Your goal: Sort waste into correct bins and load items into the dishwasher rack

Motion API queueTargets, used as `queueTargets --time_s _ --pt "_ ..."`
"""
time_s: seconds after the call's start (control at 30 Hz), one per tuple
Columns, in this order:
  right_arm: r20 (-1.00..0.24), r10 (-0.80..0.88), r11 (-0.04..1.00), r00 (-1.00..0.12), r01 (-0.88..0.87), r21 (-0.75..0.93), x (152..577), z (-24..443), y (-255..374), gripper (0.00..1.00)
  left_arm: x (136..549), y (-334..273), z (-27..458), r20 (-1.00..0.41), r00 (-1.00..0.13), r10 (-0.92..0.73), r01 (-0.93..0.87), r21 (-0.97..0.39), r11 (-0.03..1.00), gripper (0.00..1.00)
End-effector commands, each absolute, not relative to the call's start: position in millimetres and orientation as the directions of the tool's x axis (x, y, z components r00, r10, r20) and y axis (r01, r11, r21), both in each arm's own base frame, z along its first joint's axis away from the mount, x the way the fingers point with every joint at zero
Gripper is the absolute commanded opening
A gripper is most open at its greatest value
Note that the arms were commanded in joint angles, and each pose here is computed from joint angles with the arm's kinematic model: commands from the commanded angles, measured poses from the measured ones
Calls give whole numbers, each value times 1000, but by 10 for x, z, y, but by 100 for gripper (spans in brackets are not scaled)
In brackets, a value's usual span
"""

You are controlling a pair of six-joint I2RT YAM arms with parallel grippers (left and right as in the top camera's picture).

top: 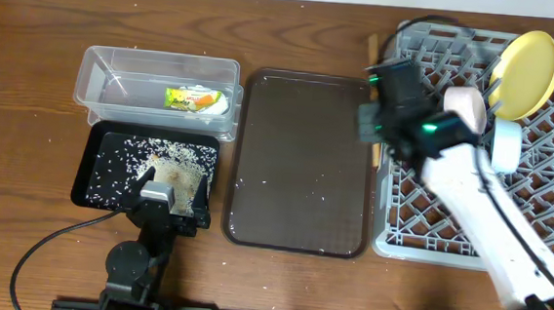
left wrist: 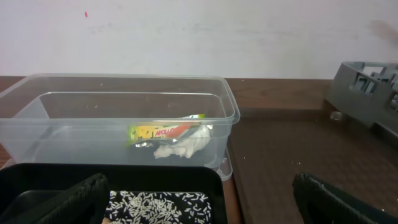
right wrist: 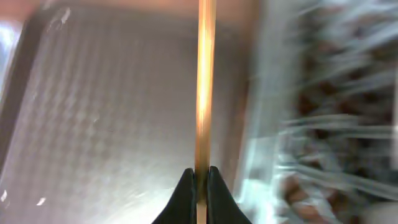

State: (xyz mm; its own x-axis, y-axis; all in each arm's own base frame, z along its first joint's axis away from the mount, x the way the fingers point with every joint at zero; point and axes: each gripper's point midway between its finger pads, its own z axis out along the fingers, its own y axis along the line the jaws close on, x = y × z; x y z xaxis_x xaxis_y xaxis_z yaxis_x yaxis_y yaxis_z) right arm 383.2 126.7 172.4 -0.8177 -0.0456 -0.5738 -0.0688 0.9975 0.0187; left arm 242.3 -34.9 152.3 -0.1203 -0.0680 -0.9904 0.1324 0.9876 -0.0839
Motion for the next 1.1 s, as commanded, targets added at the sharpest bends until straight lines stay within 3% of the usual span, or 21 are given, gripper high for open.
queueTargets --time_s 0.0,0.2,0.3,0.37,0.5,0.67,0.7,0.73,0.93,1.07 --pt "-558 -14 998 -829 23 -58 3905 1653 824 1 2419 -328 1374 -986 -159 -46 122 -66 990 96" --pt "-435 29 994 -900 71 -80 3816 1190 559 1 2419 -328 1374 -986 -158 -46 122 -65 990 96" --pt "-414 11 999 -910 26 -29 3779 1174 671 30 2419 -328 1374 -986 -159 -46 122 -66 990 97" --pt "-428 7 1000 -904 6 4 3760 1275 737 43 2419 -328 1374 -986 -158 -46 122 -65 990 96" --pt "-499 3 996 -866 -41 77 3623 1702 854 45 2419 -328 1374 -986 -159 -46 122 -66 990 96" --pt "-655 -92 929 -750 -301 214 3185 2507 1250 52 2419 -329 1374 -986 -158 -46 123 -65 990 96" --pt "-682 -91 909 -726 -341 241 3063 2662 1315 68 2419 -328 1374 -986 -159 -46 122 -66 990 96" --pt "-711 -91 881 -698 -389 269 2915 2828 1387 99 2419 -329 1374 -986 -159 -46 123 -66 990 96" --pt "-829 -65 794 -556 -532 294 2336 3434 1457 99 2419 -328 1374 -986 -158 -46 122 -65 990 96" --pt "-838 -105 822 -536 -521 231 1991 3425 1250 99 2419 -328 1374 -986 -159 -46 122 -66 990 96"
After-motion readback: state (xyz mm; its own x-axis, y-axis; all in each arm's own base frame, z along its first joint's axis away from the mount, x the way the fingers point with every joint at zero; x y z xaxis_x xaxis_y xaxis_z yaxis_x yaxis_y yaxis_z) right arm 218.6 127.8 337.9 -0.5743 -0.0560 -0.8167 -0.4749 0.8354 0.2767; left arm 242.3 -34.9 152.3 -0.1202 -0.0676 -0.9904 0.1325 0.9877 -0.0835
